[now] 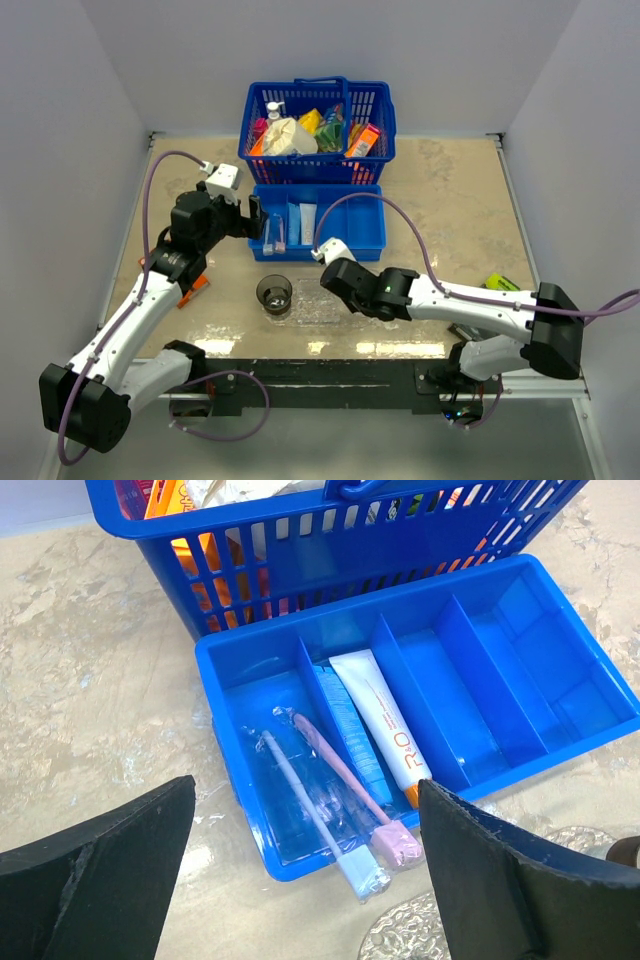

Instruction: Prepare toiletry sets of a toothbrush and toothpaste on the tray

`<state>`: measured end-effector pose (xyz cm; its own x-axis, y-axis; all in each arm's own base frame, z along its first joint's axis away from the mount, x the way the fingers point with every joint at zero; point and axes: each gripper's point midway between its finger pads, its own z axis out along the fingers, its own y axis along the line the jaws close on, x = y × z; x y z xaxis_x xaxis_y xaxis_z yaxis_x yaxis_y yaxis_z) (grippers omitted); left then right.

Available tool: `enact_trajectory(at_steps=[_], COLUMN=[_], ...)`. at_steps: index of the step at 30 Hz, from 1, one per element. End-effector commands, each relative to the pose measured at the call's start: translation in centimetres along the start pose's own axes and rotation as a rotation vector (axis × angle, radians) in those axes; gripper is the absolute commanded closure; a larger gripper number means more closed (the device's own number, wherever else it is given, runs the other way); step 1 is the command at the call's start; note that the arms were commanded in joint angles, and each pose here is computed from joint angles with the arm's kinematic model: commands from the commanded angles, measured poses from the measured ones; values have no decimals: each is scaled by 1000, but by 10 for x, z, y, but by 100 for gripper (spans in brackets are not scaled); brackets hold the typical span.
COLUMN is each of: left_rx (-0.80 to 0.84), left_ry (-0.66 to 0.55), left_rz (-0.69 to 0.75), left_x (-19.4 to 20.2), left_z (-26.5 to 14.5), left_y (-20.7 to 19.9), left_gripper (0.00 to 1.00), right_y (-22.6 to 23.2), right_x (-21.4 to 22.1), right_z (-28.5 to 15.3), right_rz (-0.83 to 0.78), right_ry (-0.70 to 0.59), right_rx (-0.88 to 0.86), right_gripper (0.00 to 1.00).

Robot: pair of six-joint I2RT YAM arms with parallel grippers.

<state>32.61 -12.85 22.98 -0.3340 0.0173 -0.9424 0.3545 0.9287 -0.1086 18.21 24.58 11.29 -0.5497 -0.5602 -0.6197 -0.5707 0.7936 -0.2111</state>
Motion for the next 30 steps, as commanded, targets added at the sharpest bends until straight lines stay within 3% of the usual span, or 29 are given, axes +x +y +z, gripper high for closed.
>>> enact_trajectory(at_steps=[1,13,19,23,30], left_rx=[18,25,25,27,37], left_ry=[-35,-38,-39,-44,-54], left_rz=[6,5,3,4,2], left_x=[-10,-10,-11,-12,-14], left_z=[1,0,0,-2,-4], left_y=[-5,-6,-6,-7,-9], left_gripper=[4,4,4,4,4], right_y=[-5,-14,-3,2,0], right_x=[-20,-30,-58,-64,-46], right_z=[-9,-34,-59,-61,-40], right_rz=[51,142,362,551,651], right_ry=[-71,-130,-217,-185,-50], right_rx=[41,21,-87,-85,16], right_gripper=[77,50,39,38,41])
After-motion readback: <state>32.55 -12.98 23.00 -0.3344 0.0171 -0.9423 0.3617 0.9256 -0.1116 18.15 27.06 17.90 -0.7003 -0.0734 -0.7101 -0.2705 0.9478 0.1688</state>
